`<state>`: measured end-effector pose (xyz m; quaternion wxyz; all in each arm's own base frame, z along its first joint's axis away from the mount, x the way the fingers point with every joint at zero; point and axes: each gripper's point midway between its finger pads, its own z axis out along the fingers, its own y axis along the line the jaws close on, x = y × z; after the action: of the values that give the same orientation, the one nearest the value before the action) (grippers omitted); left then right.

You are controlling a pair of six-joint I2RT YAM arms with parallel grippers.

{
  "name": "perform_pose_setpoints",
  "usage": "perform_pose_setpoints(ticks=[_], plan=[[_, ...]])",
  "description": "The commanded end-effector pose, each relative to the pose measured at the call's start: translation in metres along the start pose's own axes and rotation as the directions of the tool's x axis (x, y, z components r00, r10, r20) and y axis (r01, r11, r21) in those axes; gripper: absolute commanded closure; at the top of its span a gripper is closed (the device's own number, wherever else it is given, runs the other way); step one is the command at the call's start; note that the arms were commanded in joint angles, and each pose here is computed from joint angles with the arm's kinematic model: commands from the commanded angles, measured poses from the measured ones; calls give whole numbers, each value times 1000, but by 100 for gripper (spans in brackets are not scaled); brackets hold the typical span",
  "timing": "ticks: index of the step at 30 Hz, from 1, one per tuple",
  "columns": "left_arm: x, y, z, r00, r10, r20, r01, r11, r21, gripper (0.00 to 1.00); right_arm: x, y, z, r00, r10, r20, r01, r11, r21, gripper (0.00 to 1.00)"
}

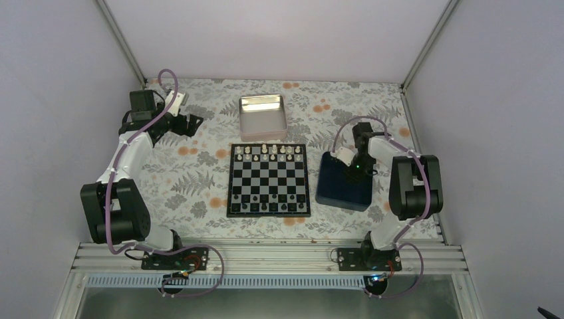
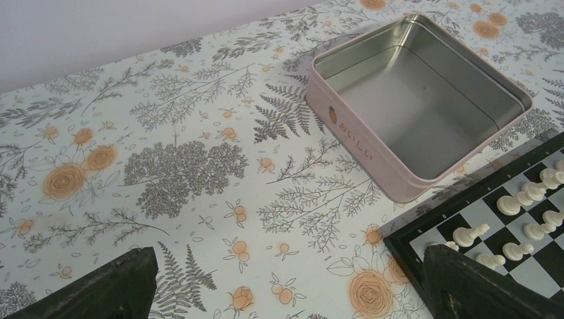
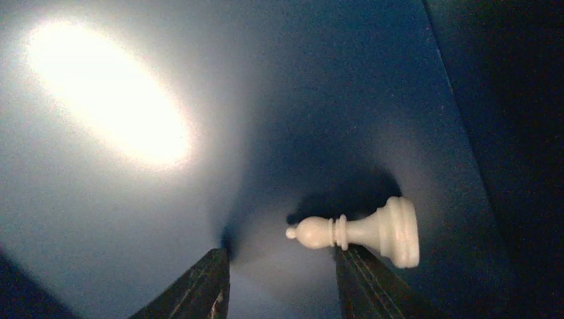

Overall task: Set up the chess pieces on the board
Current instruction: Adjust the chess piece in the storage box.

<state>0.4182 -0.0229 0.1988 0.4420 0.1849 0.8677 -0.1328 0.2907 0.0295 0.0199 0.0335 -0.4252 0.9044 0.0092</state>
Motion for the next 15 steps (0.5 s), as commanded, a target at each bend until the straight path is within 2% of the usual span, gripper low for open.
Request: perform_pose_setpoints(ticks=[1,11,15], plan=[[-4,0,-4,1000,16,20,-16,1000,2,1,-2,-11,9,998,57,-14,-57,998,20,56],[-4,0,-3,1000,17,20,-17,1000,6,1,-9,-20,10,994,108,20,-109,993,36,57],[-4,0,-4,1000,18,21,-18,1000,5,1,-11,-22,12,993,113,21,-114,993,40,61]])
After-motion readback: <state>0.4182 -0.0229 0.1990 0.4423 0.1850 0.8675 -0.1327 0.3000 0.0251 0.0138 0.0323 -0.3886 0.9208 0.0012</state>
